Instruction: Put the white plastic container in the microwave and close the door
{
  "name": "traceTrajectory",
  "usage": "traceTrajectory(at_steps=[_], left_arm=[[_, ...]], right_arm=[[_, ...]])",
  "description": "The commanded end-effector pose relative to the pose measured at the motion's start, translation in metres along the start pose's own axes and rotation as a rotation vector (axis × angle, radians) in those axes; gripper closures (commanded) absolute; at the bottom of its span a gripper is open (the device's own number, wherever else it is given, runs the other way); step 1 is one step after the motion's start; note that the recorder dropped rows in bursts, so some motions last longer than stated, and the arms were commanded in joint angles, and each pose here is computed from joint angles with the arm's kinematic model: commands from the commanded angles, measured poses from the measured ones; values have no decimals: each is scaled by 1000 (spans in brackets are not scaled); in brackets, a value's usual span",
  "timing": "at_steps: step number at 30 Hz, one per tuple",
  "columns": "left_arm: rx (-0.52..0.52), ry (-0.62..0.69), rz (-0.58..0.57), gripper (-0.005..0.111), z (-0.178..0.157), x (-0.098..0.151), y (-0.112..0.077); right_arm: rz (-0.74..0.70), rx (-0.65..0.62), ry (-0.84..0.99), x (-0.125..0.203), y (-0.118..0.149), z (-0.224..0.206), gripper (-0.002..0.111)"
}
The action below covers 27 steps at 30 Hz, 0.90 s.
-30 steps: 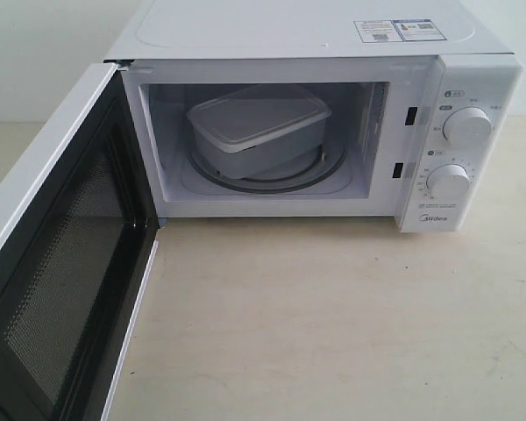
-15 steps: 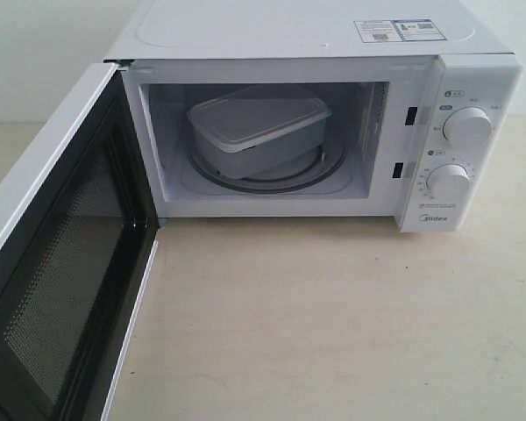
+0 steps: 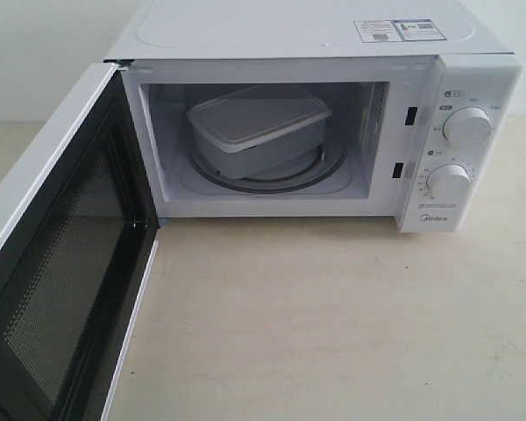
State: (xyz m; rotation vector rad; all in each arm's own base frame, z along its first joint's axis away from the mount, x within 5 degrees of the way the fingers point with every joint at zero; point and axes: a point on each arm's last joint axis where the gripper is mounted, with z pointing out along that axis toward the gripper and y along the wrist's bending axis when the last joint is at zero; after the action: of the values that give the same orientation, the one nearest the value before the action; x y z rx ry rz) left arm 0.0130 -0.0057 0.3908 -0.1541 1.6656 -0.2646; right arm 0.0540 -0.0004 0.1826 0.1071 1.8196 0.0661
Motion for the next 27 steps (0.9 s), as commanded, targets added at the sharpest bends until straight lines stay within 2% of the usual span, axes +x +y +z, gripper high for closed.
traceTrajectory(at_steps=[1, 4, 6, 11, 12, 14, 15, 20, 22, 25, 27], left_arm=[[-126, 254, 63, 102, 28, -15, 4], [-153, 405, 142, 102, 58, -18, 6], [-126, 539, 256, 102, 86, -14, 7], [-59, 831, 411, 102, 134, 9, 15], [-2, 924, 442, 102, 143, 18, 14], [114, 1017, 458, 102, 152, 28, 10], [168, 1028, 474, 102, 157, 31, 8], [289, 1040, 500, 102, 166, 37, 2], [352, 1037, 469, 102, 170, 39, -3], [523, 988, 446, 102, 177, 41, -16], [556, 976, 475, 102, 178, 42, -17]], right_arm=[[-9, 5, -10, -1, 0, 0, 108], [-9, 5, -10, -1, 0, 0, 108], [-9, 5, -10, -1, 0, 0, 108], [-9, 5, -10, -1, 0, 0, 108], [-9, 5, -10, -1, 0, 0, 108], [-9, 5, -10, -1, 0, 0, 108], [-9, 5, -10, -1, 0, 0, 108], [-9, 5, -10, -1, 0, 0, 108], [-9, 5, -10, -1, 0, 0, 108], [-9, 5, -12, -1, 0, 0, 108], [-9, 5, -12, -1, 0, 0, 108]])
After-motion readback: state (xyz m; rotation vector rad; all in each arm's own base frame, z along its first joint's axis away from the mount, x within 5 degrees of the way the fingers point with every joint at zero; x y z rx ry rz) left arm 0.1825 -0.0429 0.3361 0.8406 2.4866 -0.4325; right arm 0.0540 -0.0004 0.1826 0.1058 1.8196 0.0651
